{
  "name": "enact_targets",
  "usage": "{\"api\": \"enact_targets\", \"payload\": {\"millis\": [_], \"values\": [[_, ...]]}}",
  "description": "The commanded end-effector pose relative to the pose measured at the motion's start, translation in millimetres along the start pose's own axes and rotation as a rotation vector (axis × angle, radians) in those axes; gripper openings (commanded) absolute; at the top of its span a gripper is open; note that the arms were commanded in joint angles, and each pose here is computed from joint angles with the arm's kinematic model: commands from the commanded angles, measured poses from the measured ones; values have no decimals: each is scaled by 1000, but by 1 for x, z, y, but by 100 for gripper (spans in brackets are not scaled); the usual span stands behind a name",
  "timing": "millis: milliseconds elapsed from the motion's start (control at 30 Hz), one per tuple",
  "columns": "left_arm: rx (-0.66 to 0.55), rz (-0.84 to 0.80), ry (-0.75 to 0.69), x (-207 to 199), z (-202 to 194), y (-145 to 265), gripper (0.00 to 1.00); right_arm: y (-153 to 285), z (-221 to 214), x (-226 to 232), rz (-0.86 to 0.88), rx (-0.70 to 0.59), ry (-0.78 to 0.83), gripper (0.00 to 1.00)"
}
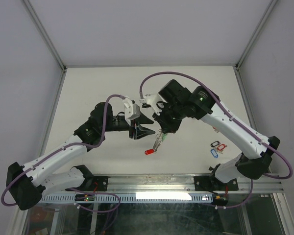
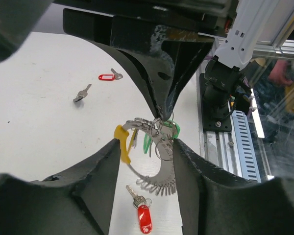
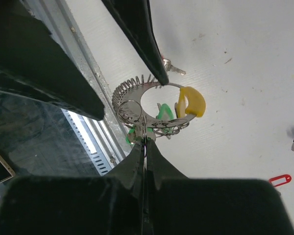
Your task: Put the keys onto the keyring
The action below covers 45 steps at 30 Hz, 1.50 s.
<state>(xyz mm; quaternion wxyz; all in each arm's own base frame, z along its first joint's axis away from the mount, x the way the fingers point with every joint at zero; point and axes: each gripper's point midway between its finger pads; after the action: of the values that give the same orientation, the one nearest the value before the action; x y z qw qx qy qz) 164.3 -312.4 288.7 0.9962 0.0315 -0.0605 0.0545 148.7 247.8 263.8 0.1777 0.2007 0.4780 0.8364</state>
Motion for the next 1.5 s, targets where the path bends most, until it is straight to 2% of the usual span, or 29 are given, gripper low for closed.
{"api": "enact_targets", "payload": {"millis": [0, 100, 333, 500, 700, 933, 1033, 1233, 1467], "values": [[-58, -41, -66, -2, 19, -10, 42, 14, 22, 17, 57, -121, 41, 0], [-59, -56, -71, -3, 21, -14, 35, 14, 23, 19, 59, -134, 50, 0], [-50, -69, -74, -6, 19, -17, 27, 14, 21, 21, 60, -140, 56, 0], [-52, -81, -73, -10, 20, -19, 32, 17, 27, 18, 37, -183, 51, 0], [-52, -73, -68, -11, 19, -17, 31, 27, 31, 22, 48, -241, 60, 0], [-63, -78, -70, -11, 23, -18, 16, 26, 27, 24, 61, -236, 58, 0], [-68, -76, -73, -11, 26, -18, 16, 23, 25, 24, 65, -220, 59, 0], [-74, -75, -74, -10, 28, -18, 27, 18, 22, 24, 70, -203, 59, 0], [-70, -87, -68, -11, 26, -20, 24, 18, 26, 26, 79, -220, 64, 0]]}}
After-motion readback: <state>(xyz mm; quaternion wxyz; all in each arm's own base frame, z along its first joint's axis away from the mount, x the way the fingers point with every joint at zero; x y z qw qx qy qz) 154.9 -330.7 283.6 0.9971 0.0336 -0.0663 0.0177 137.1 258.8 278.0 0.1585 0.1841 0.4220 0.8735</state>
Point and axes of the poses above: each gripper's point midway between its finger pads, its own y axis back along the fingers, its own x axis along the line the jaws close on, z = x × y, and after that the axes turned 8 degrees about -y, right-handed
